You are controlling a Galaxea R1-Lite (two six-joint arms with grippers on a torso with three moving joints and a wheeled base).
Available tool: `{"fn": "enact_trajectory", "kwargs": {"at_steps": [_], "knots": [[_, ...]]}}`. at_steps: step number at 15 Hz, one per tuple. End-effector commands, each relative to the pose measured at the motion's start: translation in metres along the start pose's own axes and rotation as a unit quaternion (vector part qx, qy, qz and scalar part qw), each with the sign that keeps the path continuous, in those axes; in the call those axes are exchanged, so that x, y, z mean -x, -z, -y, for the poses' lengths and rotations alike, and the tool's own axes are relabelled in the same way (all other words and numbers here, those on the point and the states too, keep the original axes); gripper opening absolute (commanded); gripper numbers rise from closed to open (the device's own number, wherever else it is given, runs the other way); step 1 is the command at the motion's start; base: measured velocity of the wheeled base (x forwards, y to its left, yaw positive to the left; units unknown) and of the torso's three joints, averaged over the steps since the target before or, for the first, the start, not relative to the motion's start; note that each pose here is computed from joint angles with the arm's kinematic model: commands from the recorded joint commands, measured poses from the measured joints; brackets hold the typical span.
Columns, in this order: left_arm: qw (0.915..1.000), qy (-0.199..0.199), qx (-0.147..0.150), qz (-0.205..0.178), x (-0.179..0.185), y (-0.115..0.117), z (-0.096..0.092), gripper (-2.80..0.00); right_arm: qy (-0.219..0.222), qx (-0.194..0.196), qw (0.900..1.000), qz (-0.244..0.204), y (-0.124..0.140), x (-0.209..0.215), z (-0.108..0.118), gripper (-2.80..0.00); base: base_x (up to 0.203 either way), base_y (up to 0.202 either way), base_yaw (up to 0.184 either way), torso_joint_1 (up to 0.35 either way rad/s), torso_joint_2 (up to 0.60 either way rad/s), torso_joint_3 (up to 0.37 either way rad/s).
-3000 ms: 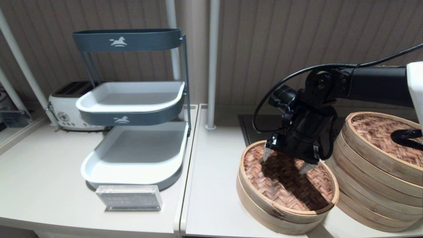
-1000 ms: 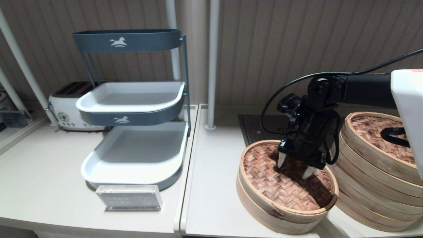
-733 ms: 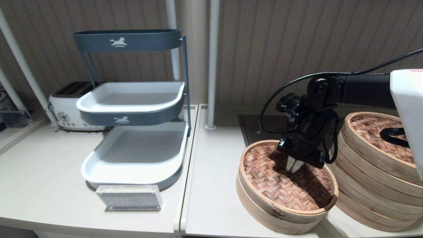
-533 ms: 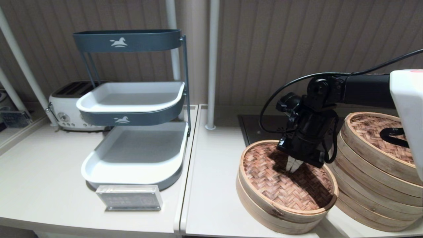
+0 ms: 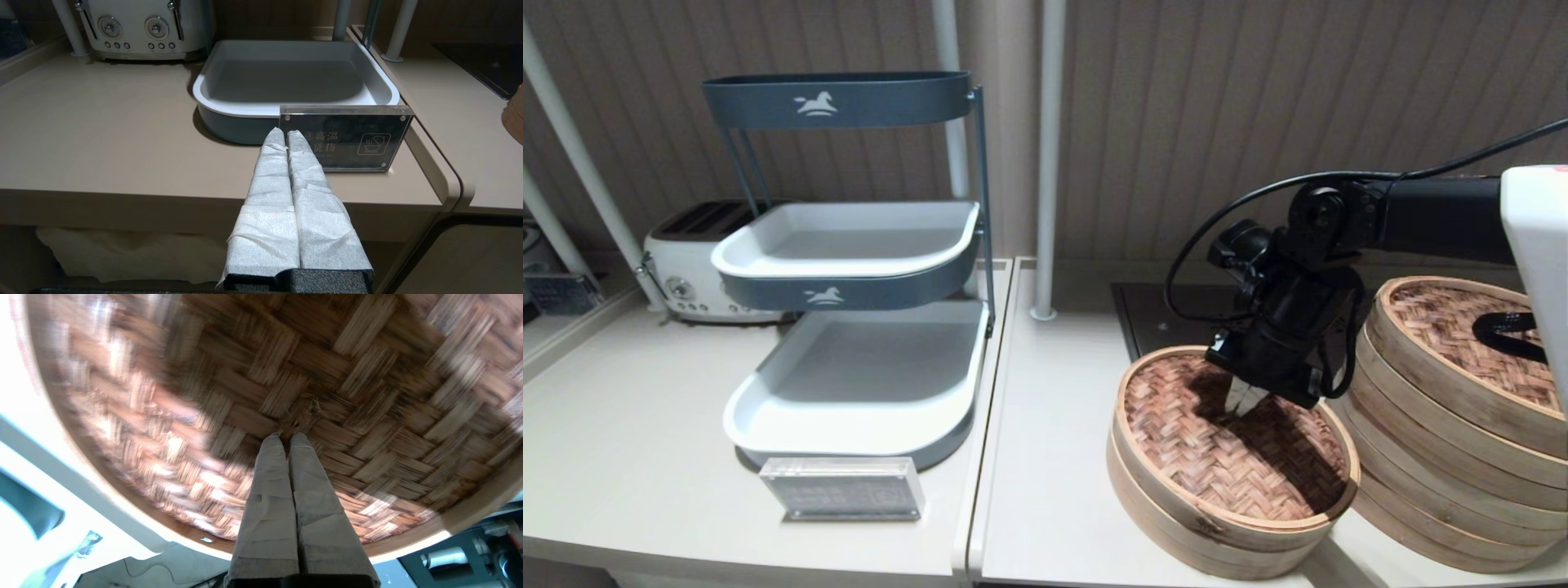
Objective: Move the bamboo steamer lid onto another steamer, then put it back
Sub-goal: Pick up the steamer
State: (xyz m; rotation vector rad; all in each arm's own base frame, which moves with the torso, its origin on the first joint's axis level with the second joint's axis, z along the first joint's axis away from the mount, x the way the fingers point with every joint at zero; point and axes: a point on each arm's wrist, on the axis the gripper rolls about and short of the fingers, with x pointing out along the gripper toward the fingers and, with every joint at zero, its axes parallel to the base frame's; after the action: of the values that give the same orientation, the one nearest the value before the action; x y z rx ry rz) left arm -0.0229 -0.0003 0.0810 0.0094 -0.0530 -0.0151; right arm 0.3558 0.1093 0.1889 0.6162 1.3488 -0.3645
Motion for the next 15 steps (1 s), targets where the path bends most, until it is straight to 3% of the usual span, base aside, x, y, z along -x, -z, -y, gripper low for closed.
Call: {"fn": "enact_trajectory", "kwargs": {"at_steps": [1,13,14,15], "knots": [[0.9999,0.0,0.0,-0.013,-0.002,0.008,0.0,-2.8,-0.013,0.003,1.0,0.009,0.002,0.013,0.003,-2.8,0.0,0.0,0.0,0.0,0.0,0.0],[0.9999,0.0,0.0,-0.013,-0.002,0.008,0.0,-2.8,-0.01,0.012,1.0,0.008,0.002,0.007,0.0,-2.8,0.0,0.0,0.0,0.0,0.0,0.0],[0.9999,0.0,0.0,-0.013,-0.002,0.008,0.0,-2.8,-0.01,0.014,1.0,0.009,0.002,0.008,0.0,-2.19,0.0,0.0,0.0,0.0,0.0,0.0],[0.9999,0.0,0.0,-0.013,-0.002,0.008,0.0,-2.8,-0.01,0.014,1.0,0.009,0.002,0.008,0.0,0.0,0.0,0.0,0.0,0.0,0.0,0.0]]}}
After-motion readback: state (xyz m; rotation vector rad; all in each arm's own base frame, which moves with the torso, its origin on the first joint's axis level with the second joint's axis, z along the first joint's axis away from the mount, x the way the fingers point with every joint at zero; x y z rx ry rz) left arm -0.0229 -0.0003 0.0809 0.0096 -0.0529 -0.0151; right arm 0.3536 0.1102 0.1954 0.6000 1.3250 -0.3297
